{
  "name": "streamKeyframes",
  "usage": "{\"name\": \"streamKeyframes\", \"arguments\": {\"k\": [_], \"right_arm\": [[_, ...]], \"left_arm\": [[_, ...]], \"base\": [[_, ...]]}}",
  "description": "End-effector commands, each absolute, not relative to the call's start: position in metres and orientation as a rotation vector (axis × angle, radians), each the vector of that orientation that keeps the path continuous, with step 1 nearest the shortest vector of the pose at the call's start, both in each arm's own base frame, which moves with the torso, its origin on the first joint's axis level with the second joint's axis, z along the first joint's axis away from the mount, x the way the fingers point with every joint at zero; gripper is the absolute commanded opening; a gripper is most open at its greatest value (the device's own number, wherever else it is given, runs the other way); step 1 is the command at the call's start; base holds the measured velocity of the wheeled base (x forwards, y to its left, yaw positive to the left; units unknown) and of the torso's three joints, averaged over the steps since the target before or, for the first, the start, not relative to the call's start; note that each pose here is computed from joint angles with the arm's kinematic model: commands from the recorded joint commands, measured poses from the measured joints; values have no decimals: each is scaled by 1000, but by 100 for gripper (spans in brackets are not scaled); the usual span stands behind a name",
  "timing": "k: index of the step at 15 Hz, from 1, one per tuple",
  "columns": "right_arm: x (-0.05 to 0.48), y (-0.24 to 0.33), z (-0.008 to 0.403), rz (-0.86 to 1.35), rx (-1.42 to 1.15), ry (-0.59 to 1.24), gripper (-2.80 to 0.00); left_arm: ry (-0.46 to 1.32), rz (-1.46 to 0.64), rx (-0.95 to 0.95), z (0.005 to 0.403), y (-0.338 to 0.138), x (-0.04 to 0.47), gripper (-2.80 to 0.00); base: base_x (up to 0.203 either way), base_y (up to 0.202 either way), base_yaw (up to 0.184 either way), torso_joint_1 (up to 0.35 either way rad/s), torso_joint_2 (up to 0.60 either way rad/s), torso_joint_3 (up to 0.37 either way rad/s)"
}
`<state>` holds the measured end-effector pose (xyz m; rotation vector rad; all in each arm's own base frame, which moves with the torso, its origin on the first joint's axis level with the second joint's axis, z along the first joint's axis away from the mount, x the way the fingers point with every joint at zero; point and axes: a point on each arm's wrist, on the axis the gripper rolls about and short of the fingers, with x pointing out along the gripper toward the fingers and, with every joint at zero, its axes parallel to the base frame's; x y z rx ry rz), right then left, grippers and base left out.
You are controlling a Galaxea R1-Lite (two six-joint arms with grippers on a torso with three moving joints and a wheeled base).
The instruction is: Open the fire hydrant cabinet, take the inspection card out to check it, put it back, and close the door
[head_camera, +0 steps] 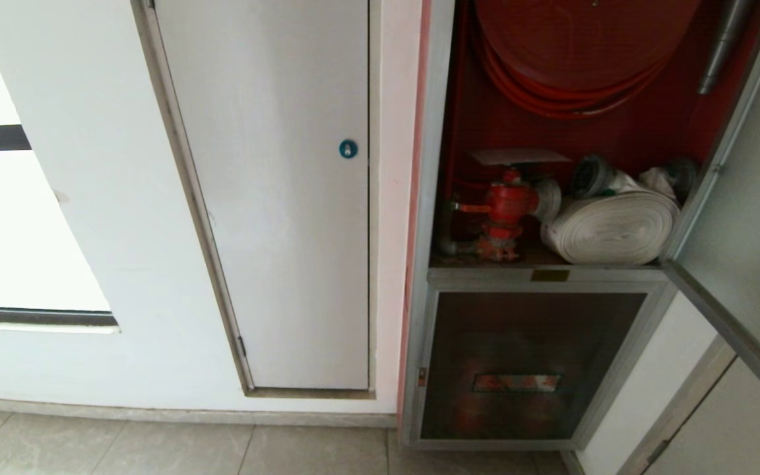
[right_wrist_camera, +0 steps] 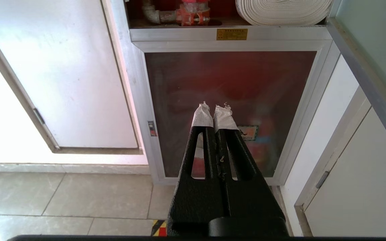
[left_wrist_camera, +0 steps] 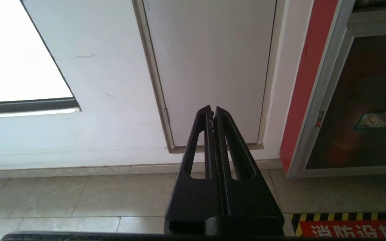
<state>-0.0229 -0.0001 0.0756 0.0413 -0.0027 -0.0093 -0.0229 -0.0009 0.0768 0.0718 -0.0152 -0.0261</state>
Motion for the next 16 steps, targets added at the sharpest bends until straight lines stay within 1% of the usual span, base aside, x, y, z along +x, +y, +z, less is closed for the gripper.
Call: {"name": "streamKeyframes", "arguments": {"k": [1,11,13,16], "right_arm": [[-23,0,76,-9,41,-5,-280],[-23,0,76,-9,41,-5,-280],[-23,0,76,-9,41,-5,-280],[-23,0,76,-9,41,-5,-280]], "left_arm": [[-9,-27,72,75,-1,-22,-280],[-9,-27,75,75,-1,-22,-280],[-10,-27,75,75,-1,-22,-280],[-9,-26,75,75,-1,-22,-280]], "base": [[0,0,0,0,0,0],[0,0,0,0,0,0],[126,0,-1,-18,-2,6],[197,0,-2,11,5,-2]]}}
